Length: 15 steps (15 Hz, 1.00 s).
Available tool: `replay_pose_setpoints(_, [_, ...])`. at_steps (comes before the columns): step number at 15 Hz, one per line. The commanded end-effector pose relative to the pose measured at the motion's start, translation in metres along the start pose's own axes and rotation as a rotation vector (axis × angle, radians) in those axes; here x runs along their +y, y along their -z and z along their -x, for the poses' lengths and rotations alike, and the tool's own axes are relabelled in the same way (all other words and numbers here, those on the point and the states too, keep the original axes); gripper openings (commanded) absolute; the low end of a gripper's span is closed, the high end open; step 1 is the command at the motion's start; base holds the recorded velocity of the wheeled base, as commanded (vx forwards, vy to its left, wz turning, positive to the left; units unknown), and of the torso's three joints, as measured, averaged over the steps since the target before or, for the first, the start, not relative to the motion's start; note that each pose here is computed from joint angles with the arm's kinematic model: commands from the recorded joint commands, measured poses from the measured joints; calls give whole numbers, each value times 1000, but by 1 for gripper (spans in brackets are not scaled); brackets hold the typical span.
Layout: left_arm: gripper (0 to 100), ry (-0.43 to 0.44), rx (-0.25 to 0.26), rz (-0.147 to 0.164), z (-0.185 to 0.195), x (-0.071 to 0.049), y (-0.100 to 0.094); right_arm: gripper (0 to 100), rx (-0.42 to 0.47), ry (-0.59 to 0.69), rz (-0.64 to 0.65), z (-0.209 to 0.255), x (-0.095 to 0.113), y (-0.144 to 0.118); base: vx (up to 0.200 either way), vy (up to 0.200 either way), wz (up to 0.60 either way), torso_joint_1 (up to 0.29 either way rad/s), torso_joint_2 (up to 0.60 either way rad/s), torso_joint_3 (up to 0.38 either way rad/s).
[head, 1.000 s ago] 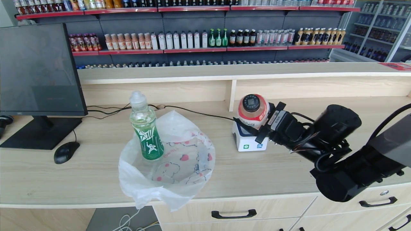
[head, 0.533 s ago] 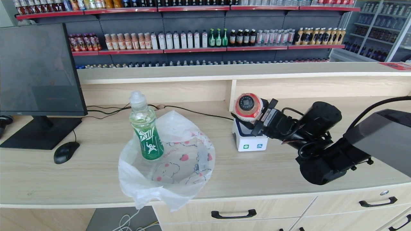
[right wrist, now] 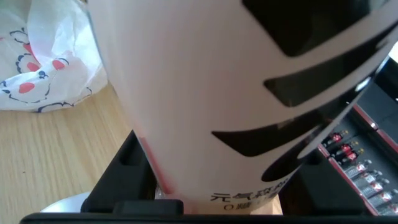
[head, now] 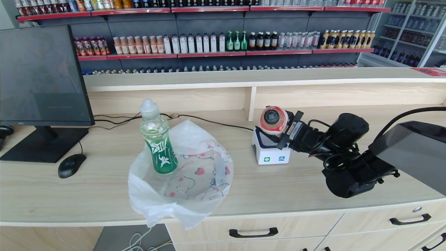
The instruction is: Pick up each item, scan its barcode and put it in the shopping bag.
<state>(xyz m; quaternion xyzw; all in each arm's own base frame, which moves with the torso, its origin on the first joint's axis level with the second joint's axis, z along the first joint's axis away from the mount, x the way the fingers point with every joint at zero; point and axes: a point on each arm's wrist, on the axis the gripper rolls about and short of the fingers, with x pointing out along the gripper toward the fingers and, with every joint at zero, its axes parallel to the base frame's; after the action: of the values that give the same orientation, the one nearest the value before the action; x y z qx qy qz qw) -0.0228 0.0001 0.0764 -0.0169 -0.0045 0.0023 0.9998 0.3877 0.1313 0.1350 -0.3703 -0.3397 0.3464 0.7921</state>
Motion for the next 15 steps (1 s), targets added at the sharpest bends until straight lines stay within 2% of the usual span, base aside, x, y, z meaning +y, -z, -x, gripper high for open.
replay_pose_setpoints(1, [100, 0, 0, 0, 0, 0, 0, 0, 8, -3, -4, 1, 2, 5, 0, 0, 0, 0, 0, 0])
replay_pose_setpoints(15, [100, 0, 1, -2, 0, 0, 0, 0, 8, -3, 24, -1, 4, 9, 0, 0, 0, 0, 0, 0])
